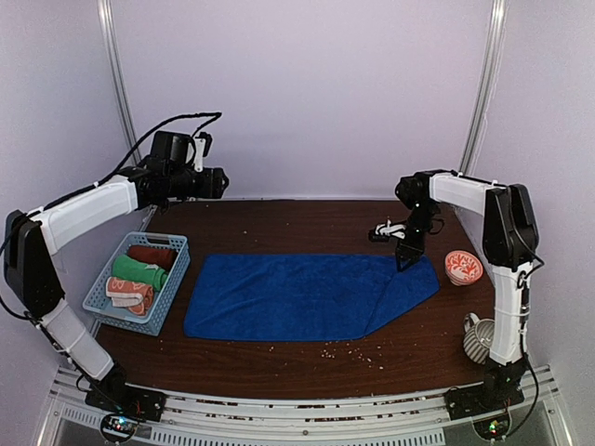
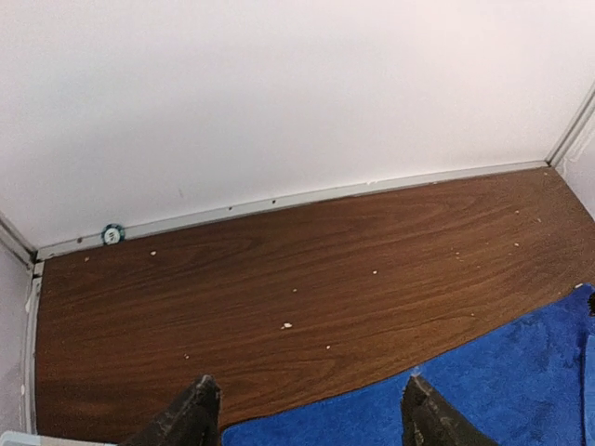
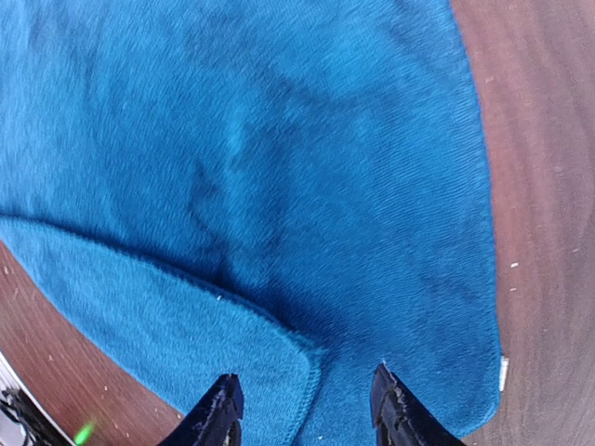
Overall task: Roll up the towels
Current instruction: Smooth out the towel at the center of the board.
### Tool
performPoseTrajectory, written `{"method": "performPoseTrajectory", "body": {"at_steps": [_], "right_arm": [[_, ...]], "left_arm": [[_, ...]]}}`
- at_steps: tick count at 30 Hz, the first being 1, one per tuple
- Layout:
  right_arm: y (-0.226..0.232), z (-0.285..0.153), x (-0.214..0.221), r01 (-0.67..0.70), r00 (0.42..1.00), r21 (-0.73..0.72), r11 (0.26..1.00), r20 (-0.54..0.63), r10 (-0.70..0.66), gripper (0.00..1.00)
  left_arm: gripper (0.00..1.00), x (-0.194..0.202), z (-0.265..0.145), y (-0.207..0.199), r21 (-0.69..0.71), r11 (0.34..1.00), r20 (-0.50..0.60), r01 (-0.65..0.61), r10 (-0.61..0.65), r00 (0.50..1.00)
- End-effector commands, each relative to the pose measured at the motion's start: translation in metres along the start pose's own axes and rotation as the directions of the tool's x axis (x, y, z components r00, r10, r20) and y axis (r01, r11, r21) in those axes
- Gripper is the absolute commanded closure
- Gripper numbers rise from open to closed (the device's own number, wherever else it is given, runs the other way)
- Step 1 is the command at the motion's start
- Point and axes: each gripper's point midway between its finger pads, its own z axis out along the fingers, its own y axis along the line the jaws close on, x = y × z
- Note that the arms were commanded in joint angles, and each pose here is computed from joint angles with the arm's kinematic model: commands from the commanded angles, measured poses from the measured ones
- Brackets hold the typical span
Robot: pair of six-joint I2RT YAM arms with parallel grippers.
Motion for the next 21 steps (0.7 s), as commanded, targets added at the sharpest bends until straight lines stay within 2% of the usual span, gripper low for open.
{"method": "performPoseTrajectory", "body": {"at_steps": [1, 11, 21], "right_arm": [[0.010, 0.005, 0.013, 0.066, 0.995, -0.053, 0.996, -0.073, -0.070, 0.52], [0.003, 0.025, 0.008, 0.069, 0.992, -0.044, 0.997, -0.099, -0.073, 0.60], [-0.007, 0.023, 0.000, 0.083, 0.991, 0.000, 0.997, -0.108, -0.082, 0.65]], "left_arm": [[0.33, -0.007, 0.007, -0.023, 0.125, 0.992, 0.025, -0.015, 0.012, 1.000], [0.34, 0.004, 0.003, -0.034, 0.186, 0.983, 0.021, -0.001, -0.003, 1.000], [0.37, 0.012, 0.003, -0.041, 0.221, 0.975, 0.005, 0.012, -0.013, 1.000]]}}
